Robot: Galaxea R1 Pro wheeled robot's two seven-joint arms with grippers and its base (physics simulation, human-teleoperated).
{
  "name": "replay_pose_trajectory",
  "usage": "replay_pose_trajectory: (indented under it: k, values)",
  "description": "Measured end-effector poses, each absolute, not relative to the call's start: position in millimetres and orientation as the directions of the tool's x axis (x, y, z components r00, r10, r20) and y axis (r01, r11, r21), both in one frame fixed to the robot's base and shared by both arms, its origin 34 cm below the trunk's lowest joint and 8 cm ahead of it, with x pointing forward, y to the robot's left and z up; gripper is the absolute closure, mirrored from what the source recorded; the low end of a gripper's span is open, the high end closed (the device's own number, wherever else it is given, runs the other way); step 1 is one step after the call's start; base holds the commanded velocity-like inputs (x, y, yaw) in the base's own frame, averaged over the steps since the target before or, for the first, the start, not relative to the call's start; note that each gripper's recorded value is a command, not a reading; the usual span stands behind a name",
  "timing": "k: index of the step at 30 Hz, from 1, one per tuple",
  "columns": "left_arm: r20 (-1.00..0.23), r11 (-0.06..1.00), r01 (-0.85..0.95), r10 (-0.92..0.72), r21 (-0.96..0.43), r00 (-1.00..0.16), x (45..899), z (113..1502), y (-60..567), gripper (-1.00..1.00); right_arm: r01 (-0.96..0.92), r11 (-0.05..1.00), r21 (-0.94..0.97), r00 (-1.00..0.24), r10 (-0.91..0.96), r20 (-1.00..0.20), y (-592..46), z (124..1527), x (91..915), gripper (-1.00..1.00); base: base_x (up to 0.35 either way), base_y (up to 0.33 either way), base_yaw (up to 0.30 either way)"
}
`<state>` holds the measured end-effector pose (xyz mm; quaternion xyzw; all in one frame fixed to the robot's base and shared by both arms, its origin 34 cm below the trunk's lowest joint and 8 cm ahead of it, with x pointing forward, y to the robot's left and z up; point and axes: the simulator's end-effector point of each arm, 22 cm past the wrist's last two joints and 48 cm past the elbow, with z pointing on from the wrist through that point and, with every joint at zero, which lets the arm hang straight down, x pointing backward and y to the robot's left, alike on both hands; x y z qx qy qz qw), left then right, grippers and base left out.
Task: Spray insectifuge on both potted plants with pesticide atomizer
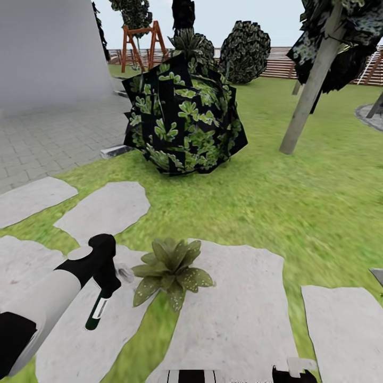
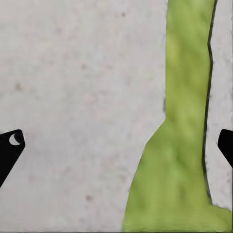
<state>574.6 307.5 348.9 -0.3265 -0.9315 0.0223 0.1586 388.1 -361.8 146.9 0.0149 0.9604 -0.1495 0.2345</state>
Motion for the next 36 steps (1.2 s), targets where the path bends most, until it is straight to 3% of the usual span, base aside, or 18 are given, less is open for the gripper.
replay_pose_trajectory:
  k: [11, 19, 36]
  values:
    - [0.283, 0.784, 0.603, 0.617, -0.145, -0.734, 574.0, 348.3, 307.0, 1.00, 0.101, 0.954, -0.281, -0.890, -0.040, -0.455, -362.0, 146.9, 388.0, -1.00, -0.001, 0.025, -0.198]
    - [0.284, 0.787, 0.600, 0.614, -0.143, -0.737, 574.1, 348.5, 307.3, 1.00, 0.100, 0.955, -0.280, -0.890, -0.040, -0.455, -361.7, 146.8, 387.8, -1.00, 0.050, 0.287, -0.027]
    - [0.285, 0.779, 0.609, 0.624, -0.152, -0.727, 570.3, 344.0, 298.2, 1.00, 0.100, 0.955, -0.280, -0.890, -0.041, -0.455, -361.7, 146.9, 387.8, -1.00, -0.004, 0.316, -0.231]
